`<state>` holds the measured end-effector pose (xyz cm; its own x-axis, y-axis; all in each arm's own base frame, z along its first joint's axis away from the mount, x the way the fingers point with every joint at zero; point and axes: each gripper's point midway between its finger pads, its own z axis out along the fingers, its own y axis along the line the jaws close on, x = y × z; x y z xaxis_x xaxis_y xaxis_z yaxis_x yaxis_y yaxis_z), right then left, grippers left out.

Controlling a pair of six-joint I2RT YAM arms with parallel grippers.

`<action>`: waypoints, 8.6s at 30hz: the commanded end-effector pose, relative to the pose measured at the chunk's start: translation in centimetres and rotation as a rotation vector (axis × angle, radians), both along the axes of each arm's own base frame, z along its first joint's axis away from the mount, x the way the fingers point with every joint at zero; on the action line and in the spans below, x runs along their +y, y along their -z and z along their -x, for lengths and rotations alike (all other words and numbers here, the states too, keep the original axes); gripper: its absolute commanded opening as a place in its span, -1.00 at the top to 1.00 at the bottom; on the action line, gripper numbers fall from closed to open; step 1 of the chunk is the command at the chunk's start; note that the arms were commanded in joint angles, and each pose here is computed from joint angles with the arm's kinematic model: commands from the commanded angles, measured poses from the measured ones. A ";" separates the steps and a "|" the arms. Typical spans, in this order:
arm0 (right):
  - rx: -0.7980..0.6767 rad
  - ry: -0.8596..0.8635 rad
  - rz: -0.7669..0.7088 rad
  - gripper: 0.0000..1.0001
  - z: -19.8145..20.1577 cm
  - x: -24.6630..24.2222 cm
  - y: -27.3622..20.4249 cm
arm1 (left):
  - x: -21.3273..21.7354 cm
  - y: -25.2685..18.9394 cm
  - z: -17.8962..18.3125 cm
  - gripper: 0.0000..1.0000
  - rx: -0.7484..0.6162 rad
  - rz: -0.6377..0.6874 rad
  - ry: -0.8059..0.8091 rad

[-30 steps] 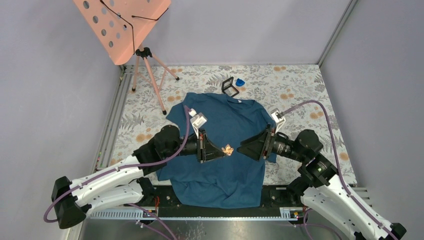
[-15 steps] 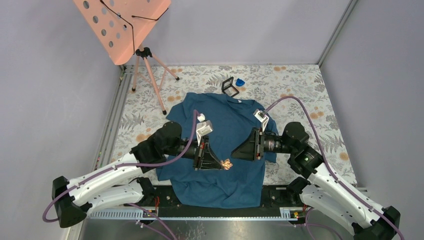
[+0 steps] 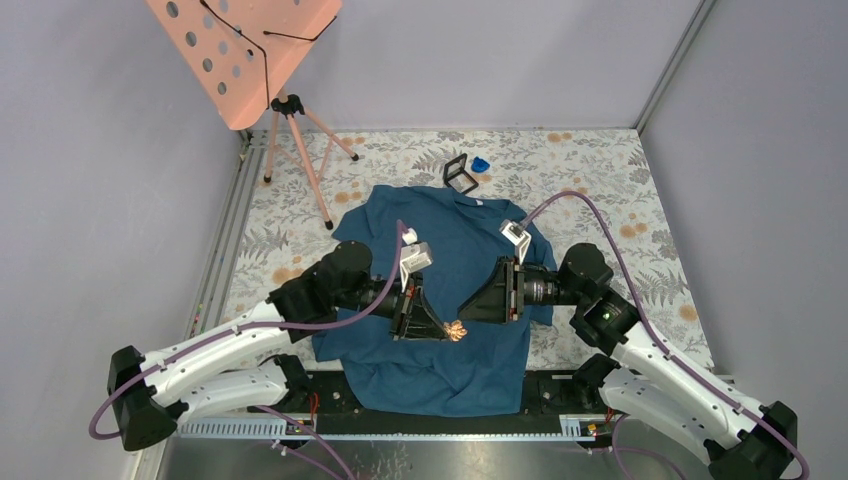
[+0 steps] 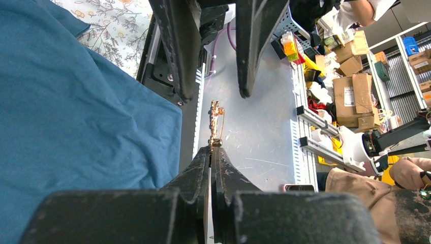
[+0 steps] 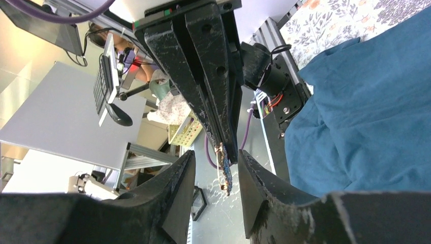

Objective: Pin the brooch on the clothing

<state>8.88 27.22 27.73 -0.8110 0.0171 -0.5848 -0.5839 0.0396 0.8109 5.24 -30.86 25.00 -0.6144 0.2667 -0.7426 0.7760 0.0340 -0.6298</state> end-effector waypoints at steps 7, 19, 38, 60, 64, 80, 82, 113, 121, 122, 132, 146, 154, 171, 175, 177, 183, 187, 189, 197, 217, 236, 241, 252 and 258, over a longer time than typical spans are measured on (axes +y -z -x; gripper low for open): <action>-0.050 -0.052 -0.024 0.24 1.6 -0.5 0.0 | -1.2 -3.0 -0.4 1.00 -0.039 0.095 0.024; -0.046 -0.061 -0.022 0.61 1.7 -0.2 0.5 | -1.4 -3.3 -0.5 1.00 -0.036 0.107 0.025; -0.169 0.251 -0.254 1.00 -1.7 -1.6 -2.8 | 0.3 -5.8 -3.6 -0.44 -0.159 0.292 -0.253; -0.228 0.307 -0.316 1.00 -2.5 -1.9 -4.2 | -1.5 -7.1 -4.1 -0.09 0.023 0.399 -0.336; -0.229 0.304 -0.315 1.00 -2.5 -1.9 -4.3 | -1.8 -6.9 -4.4 -0.03 0.031 0.387 -0.346; -0.237 0.301 -0.246 1.00 -2.6 -1.8 -2.9 | -2.4 -6.5 -4.9 0.94 0.053 0.382 -0.366; -0.234 0.300 -0.240 0.72 -2.5 -1.8 -2.9 | -2.4 -6.3 -5.0 1.00 0.053 0.376 -0.368; -0.047 0.210 -0.084 0.75 -3.1 0.4 0.0 | -2.4 -5.7 -3.4 1.00 -0.017 0.317 -0.271; -0.051 0.130 -0.156 0.44 -1.9 0.8 -1.2 | -2.3 -5.0 -4.2 1.00 -0.004 0.286 -0.326; -0.055 0.122 -0.160 0.40 -1.7 0.7 -1.4 | -2.3 -4.9 -4.4 1.00 -0.001 0.283 -0.335; -0.125 0.182 -0.201 -0.29 -1.5 -0.5 -2.5 | -1.7 -3.6 -5.5 1.00 0.013 0.235 -0.420; -0.058 0.820 0.384 -0.45 -8.5 -9.4 5.7 | -1.3 -1.2 -8.8 1.00 0.022 0.129 -0.604; -0.052 0.944 0.728 -0.32 -10.3 -13.0 10.5 | -2.3 0.1 -12.5 1.00 0.049 0.096 -0.685; 0.098 0.881 1.078 0.07 -23.2 -14.0 18.5 | -4.2 5.2 -21.2 1.00 0.076 -0.009 -0.819; 0.129 0.875 1.108 0.16 -25.2 -14.3 20.0 | -5.4 5.9 -22.7 1.00 0.096 -0.005 -0.809; 0.147 0.873 1.126 0.20 -25.8 -14.5 20.8 | -6.0 6.4 -23.4 1.00 0.096 -0.007 -0.804; 0.175 0.870 1.153 0.27 -26.6 -15.2 22.3 | -7.7 8.6 -25.2 1.00 0.108 -0.037 -0.793; 0.181 0.874 1.179 0.28 -26.7 -15.9 22.9 | -9.0 9.4 -26.1 1.00 0.119 -0.042 -0.780; 0.194 0.868 1.176 0.31 -26.7 -16.0 23.2 | -9.5 9.6 -26.4 1.00 0.129 -0.033 -0.778; 0.192 0.823 1.116 0.62 -26.7 -15.2 23.6 | -10.6 11.8 -27.4 1.00 0.173 -0.048 -0.792; 0.130 0.812 0.921 1.00 -25.2 -13.3 20.8 | -13.4 17.0 -29.0 1.00 0.248 -0.162 -0.824; 0.093 0.791 0.833 1.00 -25.5 -12.0 19.1 | -14.0 19.8 -28.6 1.00 0.210 -0.317 -0.823; 0.083 0.766 0.820 1.00 -25.6 -11.6 18.9 | -14.0 19.7 -28.6 1.00 0.193 -0.331 -0.822; 0.081 0.694 0.815 1.00 -24.8 -10.9 19.7 | -14.1 19.6 -28.8 1.00 0.187 -0.336 -0.824; 0.142 0.648 0.842 1.00 -23.9 -10.8 21.6 | -14.1 18.8 -28.8 1.00 0.192 -0.282 -0.838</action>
